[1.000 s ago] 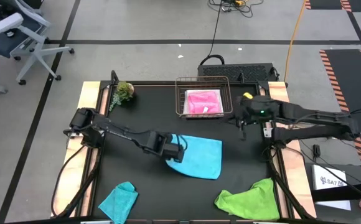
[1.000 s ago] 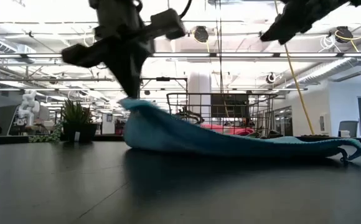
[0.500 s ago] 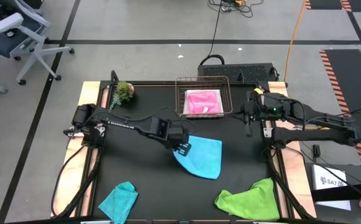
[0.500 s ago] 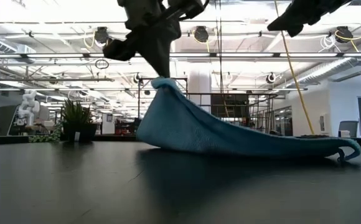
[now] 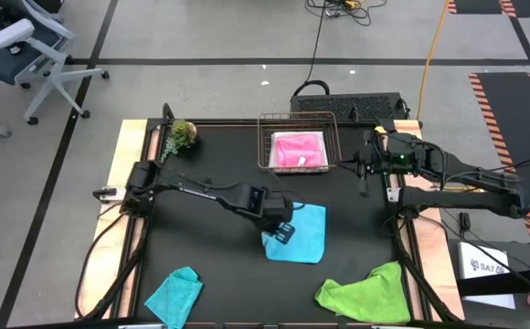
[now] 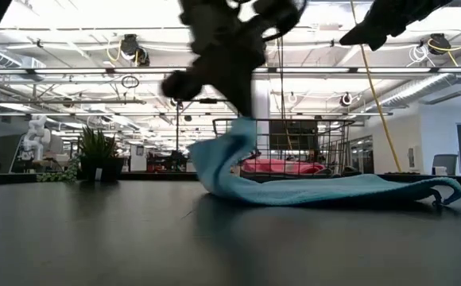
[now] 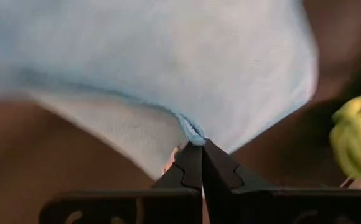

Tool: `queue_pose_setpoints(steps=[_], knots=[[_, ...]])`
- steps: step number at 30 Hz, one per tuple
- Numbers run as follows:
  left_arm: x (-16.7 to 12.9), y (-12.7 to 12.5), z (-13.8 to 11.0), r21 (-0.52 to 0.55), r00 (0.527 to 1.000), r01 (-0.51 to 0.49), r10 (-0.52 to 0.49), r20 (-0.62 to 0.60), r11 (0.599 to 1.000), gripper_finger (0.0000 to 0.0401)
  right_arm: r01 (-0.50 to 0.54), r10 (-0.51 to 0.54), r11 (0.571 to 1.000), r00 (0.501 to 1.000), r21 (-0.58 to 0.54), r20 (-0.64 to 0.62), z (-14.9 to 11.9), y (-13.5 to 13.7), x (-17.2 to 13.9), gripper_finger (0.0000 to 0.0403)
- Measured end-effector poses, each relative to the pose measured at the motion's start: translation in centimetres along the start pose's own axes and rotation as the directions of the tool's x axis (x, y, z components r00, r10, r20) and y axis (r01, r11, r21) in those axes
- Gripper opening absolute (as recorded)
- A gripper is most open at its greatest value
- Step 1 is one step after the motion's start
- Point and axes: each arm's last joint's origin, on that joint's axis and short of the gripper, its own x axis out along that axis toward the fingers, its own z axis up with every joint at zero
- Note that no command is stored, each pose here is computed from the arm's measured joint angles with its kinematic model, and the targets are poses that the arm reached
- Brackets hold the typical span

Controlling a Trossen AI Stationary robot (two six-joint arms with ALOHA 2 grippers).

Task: Fold microfiber towels
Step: Fold the right blue towel

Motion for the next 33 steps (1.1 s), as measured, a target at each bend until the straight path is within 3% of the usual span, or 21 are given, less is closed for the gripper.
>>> queue_pose_setpoints(steps=[6,18,24,33], knots=[[-0.1,-2.5,2.0,0.124,0.998,0.028,-0.035,0.056,0.992,0.0000,0.004,-0.005,1.000,1.000,-0.010,-0.018,-0.2,-0.1,0.0,0.0000],[3.2,-5.6,4.3,0.254,0.990,0.131,-0.137,0.007,0.958,0.0000,0.001,-0.003,0.998,1.000,-0.063,-0.031,-0.3,-0.1,0.0,0.0000],[2.9,-6.1,4.5,0.253,0.987,0.152,-0.162,0.018,0.955,0.0000,0.000,-0.003,0.995,0.999,-0.101,-0.032,-0.3,-0.1,0.0,0.0000],[2.9,-8.1,2.6,0.280,0.969,0.212,-0.238,0.062,0.936,0.0000,-0.002,-0.002,0.993,0.999,-0.119,-0.035,-0.4,-0.1,0.0,0.0000]])
